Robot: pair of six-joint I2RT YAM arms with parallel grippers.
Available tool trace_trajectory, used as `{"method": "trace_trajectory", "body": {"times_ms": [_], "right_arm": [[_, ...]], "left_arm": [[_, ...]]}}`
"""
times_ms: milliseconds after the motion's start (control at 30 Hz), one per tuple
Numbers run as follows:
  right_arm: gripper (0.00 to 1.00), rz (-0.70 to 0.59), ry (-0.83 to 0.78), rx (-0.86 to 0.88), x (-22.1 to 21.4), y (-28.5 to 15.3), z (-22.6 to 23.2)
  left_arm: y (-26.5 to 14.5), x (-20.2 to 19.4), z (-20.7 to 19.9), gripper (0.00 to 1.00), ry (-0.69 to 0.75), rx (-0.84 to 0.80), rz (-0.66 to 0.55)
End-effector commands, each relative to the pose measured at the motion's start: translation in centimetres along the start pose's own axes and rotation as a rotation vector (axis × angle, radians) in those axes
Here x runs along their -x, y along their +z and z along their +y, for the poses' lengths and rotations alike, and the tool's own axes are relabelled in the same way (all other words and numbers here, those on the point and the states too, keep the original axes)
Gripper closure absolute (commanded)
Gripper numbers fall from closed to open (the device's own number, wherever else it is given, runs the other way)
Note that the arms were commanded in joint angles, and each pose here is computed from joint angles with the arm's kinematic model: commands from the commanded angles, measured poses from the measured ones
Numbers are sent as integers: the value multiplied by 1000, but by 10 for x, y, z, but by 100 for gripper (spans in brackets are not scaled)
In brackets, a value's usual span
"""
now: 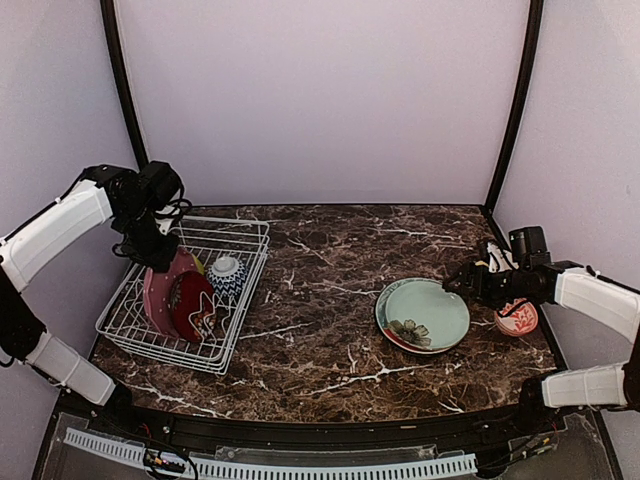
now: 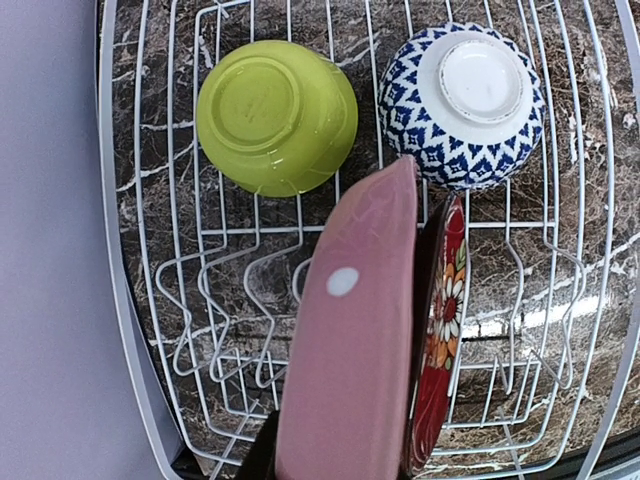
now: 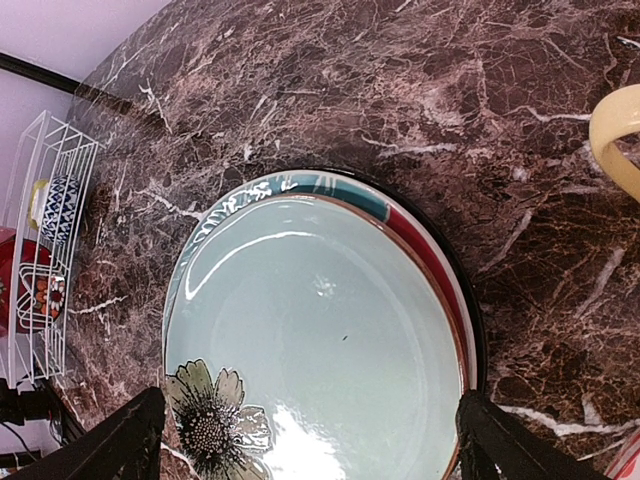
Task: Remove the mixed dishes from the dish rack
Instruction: Grab the plate from the dish rack, then pass from the left arm to the right
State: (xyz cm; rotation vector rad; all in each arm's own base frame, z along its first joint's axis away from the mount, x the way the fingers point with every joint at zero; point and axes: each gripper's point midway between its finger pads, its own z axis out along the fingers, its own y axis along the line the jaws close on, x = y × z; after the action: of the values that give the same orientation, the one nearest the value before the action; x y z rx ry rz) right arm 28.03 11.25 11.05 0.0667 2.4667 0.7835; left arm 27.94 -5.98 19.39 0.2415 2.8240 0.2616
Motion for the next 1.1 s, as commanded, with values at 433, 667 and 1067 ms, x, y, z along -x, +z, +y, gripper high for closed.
{"method": "trace_trajectory", "body": {"times_ms": [433, 667, 1067], "right_arm": [[1, -22, -23, 19, 9, -4, 9], [1, -30, -21, 12, 12, -8, 12], [1, -64, -31, 73, 19, -17, 37]], "left_arm": [[-97, 17, 65, 99, -41, 210, -197], [-149, 39, 54, 99, -91, 53, -447], [-207, 80, -31, 99, -121, -573, -877]]}}
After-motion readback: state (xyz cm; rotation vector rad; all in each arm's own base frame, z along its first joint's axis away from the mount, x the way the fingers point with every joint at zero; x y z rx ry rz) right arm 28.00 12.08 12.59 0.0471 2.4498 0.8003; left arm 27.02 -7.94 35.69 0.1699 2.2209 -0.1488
